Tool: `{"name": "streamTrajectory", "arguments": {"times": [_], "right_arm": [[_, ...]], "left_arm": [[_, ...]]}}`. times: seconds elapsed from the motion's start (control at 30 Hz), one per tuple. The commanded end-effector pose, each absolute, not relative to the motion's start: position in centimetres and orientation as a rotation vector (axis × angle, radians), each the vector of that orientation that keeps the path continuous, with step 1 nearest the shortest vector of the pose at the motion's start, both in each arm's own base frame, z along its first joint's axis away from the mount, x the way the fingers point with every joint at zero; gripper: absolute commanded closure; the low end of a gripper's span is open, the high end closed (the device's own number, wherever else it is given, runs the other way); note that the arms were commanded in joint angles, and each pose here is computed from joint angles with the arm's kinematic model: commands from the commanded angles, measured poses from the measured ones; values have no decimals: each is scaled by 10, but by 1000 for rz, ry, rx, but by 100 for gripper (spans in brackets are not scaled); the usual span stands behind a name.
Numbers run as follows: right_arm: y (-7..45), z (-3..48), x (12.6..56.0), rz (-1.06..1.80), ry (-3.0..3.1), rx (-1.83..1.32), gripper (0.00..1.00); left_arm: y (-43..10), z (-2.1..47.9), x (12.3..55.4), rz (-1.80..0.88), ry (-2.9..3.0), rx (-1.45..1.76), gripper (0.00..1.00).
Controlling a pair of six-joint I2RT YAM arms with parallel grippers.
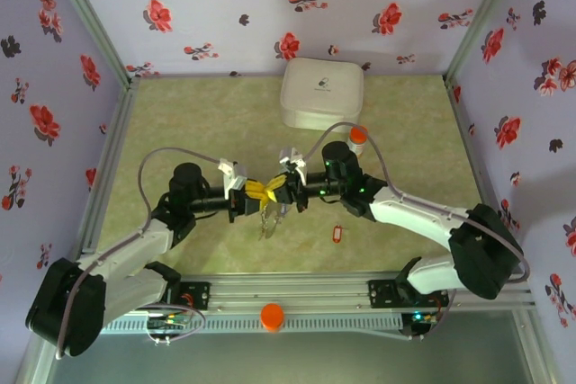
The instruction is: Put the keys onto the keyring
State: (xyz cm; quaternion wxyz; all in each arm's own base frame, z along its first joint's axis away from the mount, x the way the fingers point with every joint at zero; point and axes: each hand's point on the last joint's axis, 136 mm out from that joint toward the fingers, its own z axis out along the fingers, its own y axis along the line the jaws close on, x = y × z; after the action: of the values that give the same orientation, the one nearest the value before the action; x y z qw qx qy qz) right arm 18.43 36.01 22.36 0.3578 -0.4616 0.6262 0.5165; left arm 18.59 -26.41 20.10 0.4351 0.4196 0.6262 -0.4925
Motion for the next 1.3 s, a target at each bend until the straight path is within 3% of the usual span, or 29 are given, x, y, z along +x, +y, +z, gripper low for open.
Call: {"name": "streamTrajectory", "arguments": {"times": [0.0,0.23,0.3,0.37,0.47,0.53,0.8,1.27], "right_arm": [[368,239,179,1398,1530,-1188,100],[369,227,180,1386,1562,-1185,100],[365,226,185,1346,1576,-1160,97],[355,227,194,1278,1611,-1125,76],[326,229,207,1102,1694,-1127,59],[308,227,211,936,1714,-1166,52],[308,209,188,692,1515,-1528,61],[344,229,166,971,1386,-1500,70]], "left_arm": [[-269,211,183,-1262,1501,1051,81],[-270,221,185,-1284,1444,1018,100],[-270,220,185,-1276,1445,1013,100],[-268,220,189,-1245,1457,994,100],[-263,219,192,-1158,1492,1010,100],[-261,215,190,-1066,1522,1078,100],[-251,206,178,-780,1587,1395,100],[-263,212,167,-655,1500,1632,100]]}}
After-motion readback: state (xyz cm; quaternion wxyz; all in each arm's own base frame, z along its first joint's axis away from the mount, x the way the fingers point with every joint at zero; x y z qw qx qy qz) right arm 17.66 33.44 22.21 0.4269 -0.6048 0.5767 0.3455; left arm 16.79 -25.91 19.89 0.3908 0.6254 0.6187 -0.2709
